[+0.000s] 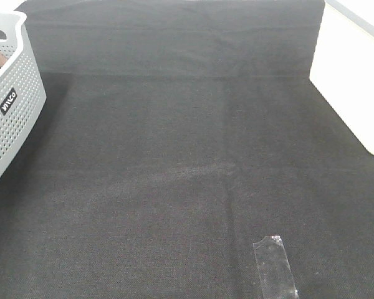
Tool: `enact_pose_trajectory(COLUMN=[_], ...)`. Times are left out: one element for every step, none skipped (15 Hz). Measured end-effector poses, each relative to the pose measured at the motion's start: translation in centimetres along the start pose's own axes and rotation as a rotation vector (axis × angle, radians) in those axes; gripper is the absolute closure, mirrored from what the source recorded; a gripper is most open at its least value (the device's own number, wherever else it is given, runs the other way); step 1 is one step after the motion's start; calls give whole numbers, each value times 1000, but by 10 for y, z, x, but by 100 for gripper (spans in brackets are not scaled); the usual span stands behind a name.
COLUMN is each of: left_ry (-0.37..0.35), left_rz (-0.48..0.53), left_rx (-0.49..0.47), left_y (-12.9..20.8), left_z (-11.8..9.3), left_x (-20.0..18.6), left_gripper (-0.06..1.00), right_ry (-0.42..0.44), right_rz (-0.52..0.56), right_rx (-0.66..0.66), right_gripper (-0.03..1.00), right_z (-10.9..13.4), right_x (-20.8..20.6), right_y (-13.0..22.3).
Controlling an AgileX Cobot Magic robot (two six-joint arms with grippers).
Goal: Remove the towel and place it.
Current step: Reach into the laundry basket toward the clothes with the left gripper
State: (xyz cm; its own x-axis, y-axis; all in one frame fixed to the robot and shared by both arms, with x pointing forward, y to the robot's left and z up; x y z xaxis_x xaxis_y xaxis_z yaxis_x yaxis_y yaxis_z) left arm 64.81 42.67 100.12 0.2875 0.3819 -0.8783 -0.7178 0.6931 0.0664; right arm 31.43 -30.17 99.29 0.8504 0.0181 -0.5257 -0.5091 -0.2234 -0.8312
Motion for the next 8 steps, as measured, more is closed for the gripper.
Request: enact_pose_trajectory(left_ry=[12, 16, 25, 51, 72, 88, 100, 112], left_rz=[-20, -38, -34, -19, -12, -13, -18, -26], left_rx=[5, 4, 2, 10, 29, 55, 74, 81], left_y=[-6, -11, -10, -7, -6, -8, -12, -16], left_z=[5, 12, 16, 16, 13, 10, 7, 3], left_x=[14, 27, 43, 61, 72, 81, 90, 98], left_gripper=[-5, -4, -4, -3, -3, -3, -3, -3], right_ry=[0, 0, 0, 0, 0, 0, 0, 0], right_rz=[0, 0, 0, 0, 0, 0, 0, 0], right_rx=[0, 0, 0, 0, 0, 0, 0, 0], right_gripper=[26, 26, 26, 26, 26, 26, 26, 26], right_z=[0, 0, 0, 0, 0, 0, 0, 0], right_x=[0, 0, 0, 0, 0, 0, 0, 0], right_y=[0, 0, 0, 0, 0, 0, 0, 0])
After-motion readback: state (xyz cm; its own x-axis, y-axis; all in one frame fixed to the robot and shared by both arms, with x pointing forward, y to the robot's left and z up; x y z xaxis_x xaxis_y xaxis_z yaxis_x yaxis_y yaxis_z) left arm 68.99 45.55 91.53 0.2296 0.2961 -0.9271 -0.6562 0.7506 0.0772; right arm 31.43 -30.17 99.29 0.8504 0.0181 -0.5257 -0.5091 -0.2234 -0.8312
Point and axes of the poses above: a point on each arm's last joint axis where the gripper is mounted, x pointing out along that axis toward the gripper, z along the wrist's bending axis when the last joint is at zero, y = z × x, the point moved 10 cm from there along x, pointing out along that axis toward the gripper, and after that the axes turned 12 degrees about -x, right-handed, at the moved point
